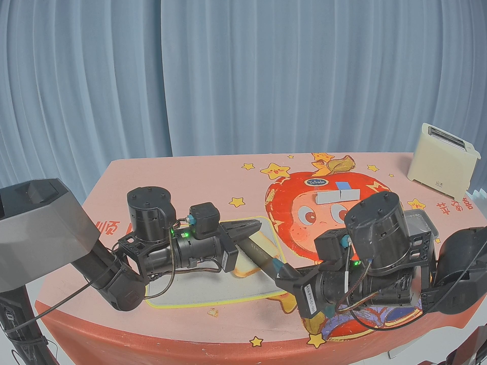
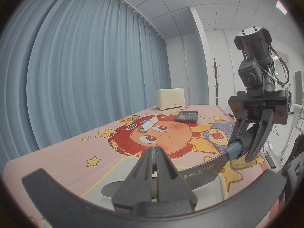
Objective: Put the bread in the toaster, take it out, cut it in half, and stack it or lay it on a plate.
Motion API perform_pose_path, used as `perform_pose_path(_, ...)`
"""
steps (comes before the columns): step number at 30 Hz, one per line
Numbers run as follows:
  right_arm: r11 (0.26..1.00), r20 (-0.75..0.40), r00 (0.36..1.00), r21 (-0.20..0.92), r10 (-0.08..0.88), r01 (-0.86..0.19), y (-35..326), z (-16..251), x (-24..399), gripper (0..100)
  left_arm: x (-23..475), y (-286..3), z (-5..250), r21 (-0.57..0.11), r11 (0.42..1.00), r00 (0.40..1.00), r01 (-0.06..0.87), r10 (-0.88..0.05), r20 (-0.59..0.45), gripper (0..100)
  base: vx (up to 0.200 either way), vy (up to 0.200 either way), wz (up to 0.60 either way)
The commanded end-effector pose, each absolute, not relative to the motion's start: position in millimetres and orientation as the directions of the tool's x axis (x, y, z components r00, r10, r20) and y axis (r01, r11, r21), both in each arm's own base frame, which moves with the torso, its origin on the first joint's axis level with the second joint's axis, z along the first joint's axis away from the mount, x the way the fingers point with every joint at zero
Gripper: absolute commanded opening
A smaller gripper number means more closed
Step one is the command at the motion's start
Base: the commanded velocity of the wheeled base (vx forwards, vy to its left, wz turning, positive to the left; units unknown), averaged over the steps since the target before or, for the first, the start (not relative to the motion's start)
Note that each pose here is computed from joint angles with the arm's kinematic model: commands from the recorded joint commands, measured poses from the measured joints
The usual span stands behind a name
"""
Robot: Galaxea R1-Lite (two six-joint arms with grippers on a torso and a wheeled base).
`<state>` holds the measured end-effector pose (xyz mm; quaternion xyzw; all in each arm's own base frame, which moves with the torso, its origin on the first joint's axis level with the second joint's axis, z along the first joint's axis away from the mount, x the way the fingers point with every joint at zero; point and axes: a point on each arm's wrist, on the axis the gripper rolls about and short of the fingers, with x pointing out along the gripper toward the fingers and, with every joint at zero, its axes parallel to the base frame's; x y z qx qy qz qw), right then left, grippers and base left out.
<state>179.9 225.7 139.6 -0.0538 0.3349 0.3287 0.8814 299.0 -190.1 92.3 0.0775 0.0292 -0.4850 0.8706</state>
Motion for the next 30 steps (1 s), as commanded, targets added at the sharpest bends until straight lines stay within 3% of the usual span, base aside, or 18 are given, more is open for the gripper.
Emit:
perform_pose_path(1,0.777,-0.623,0.561,0.125,0.545,-0.616,226.4,140.5,180.2,0,299.6,-188.9,90.8,0.102,0.520,0.530,0.848,-0.837,-0.134,0,0.000,0.000,0.00)
perform_pose_path(12,0.778,-0.629,0.557,0.126,0.543,-0.616,225.8,138.5,179.8,0,308.3,-192.7,65.5,0.073,0.521,0.525,0.851,-0.831,-0.186,0,0.000,0.000,0.00)
perform_pose_path(30,0.783,-0.663,0.539,0.116,0.519,-0.612,224.2,126.6,178.5,0,303.4,-191.7,73.3,0.082,0.517,0.523,0.852,-0.835,-0.171,0,0.000,0.000,0.00)
